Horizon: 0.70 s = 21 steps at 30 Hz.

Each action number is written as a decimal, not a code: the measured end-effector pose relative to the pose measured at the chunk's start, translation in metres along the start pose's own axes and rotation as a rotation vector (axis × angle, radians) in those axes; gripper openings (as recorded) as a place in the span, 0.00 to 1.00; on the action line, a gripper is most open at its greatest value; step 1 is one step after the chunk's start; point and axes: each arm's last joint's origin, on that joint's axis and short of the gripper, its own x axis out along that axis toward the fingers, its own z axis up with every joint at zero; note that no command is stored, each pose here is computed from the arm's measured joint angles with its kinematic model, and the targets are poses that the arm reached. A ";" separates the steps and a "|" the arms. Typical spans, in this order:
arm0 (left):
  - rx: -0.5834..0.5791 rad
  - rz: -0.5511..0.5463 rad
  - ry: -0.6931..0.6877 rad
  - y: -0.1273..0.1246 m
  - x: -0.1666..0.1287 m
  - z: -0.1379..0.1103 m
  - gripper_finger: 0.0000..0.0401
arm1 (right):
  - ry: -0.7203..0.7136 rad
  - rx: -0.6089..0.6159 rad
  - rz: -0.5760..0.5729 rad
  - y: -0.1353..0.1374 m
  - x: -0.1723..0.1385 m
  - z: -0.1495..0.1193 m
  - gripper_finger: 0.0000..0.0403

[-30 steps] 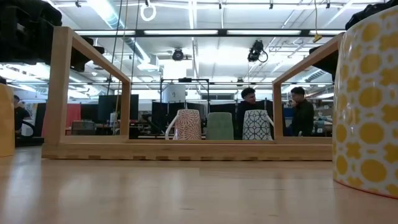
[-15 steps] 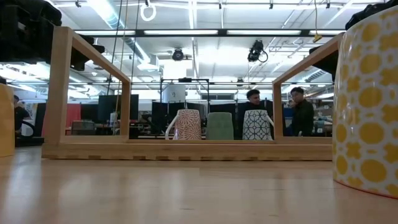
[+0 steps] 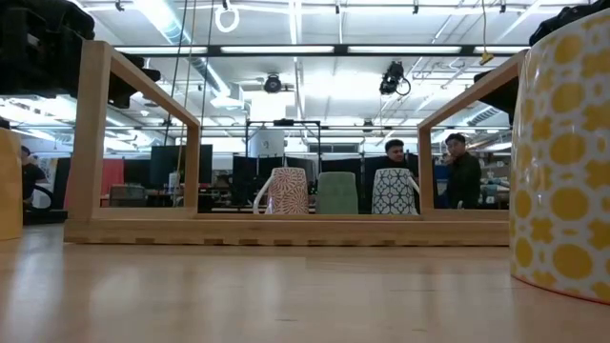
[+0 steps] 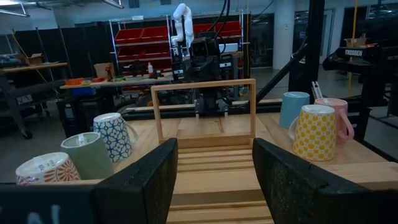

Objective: Place coffee mugs
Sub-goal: Put the orange patterned mug on the shelf

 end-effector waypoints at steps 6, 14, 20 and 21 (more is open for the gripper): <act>0.000 0.000 -0.001 0.000 0.000 0.000 0.54 | 0.000 0.000 0.000 0.000 0.000 0.000 0.44; -0.001 0.001 -0.014 0.000 0.000 0.001 0.54 | 0.000 0.000 0.000 0.000 0.000 0.000 0.44; -0.002 0.002 -0.023 0.000 0.000 0.002 0.58 | 0.000 0.000 -0.001 0.000 0.000 0.000 0.44; -0.002 0.004 -0.023 0.000 0.000 0.002 0.60 | 0.000 0.000 0.000 0.000 0.000 0.000 0.44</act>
